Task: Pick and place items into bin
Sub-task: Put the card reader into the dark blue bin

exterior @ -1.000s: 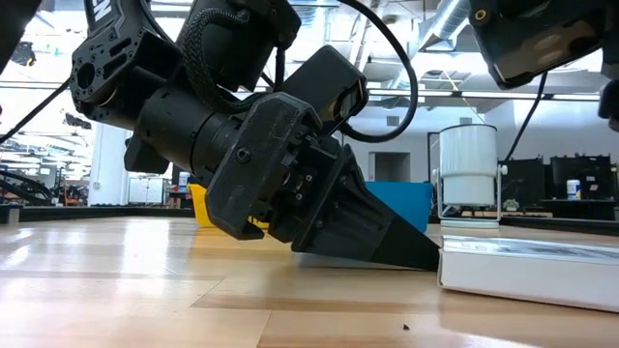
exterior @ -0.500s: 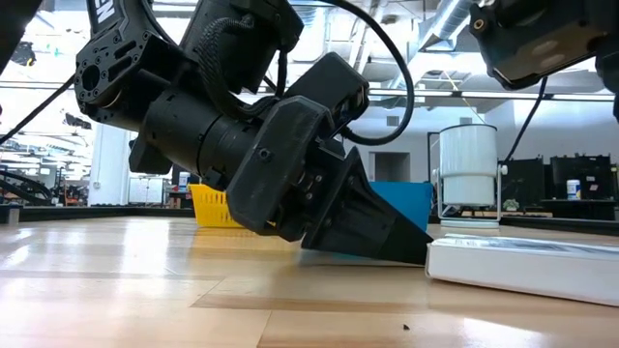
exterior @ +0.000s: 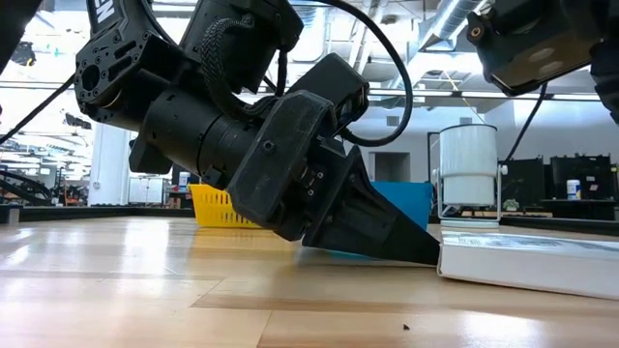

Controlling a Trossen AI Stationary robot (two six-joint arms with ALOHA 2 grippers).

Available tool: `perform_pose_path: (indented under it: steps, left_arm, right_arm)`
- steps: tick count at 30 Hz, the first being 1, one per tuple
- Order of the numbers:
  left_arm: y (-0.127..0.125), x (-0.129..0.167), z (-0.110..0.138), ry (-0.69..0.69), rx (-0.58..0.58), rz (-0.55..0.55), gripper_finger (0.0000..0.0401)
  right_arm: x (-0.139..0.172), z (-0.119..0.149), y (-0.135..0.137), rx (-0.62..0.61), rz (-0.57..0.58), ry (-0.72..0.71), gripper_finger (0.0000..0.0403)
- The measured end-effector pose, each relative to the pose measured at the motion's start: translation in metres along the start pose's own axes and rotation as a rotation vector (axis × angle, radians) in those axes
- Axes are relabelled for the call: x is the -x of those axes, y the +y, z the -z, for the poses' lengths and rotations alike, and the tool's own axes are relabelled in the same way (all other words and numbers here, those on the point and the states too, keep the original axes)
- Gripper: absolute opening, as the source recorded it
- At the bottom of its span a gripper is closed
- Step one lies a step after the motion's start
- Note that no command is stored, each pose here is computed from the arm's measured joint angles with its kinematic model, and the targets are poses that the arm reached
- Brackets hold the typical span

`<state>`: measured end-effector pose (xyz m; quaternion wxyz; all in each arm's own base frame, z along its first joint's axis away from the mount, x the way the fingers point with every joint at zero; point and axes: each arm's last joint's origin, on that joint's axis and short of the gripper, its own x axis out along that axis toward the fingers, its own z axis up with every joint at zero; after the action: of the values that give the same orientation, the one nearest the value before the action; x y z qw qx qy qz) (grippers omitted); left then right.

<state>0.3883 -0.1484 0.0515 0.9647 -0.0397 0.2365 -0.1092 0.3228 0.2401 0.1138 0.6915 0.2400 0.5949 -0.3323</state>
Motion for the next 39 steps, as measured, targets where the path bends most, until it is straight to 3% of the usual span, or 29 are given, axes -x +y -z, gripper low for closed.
perform_pose_path:
  steps: [2,9,15,17,24,39]
  left_arm:
    - [0.0,0.0,0.0,0.0,0.001,0.001,0.0095]
    - [0.0,0.0,0.0,0.002,0.013,0.003,0.0095]
    - [-0.001,0.0,0.001,0.005,0.013,0.007,0.0096]
    - [-0.001,0.0,0.001,0.005,0.013,0.004,0.0096]
    - [-0.001,0.0,0.001,0.006,0.014,-0.001,0.0096]
    - [0.0,0.0,0.002,0.019,0.022,-0.008,0.0095]
  right_arm:
    - [0.0,0.0,0.0,0.011,-0.011,0.001,0.0008]
    - [0.001,0.005,-0.002,-0.002,0.015,-0.007,0.0001]
    - [-0.012,0.018,-0.017,0.002,0.344,-0.143,0.0001]
    - [-0.008,0.023,-0.018,-0.01,0.407,-0.149,0.0001]
    - [0.012,0.028,-0.014,-0.015,0.43,-0.079,0.0001]
    - [0.028,0.021,-0.018,-0.001,0.422,-0.193,0.0001]
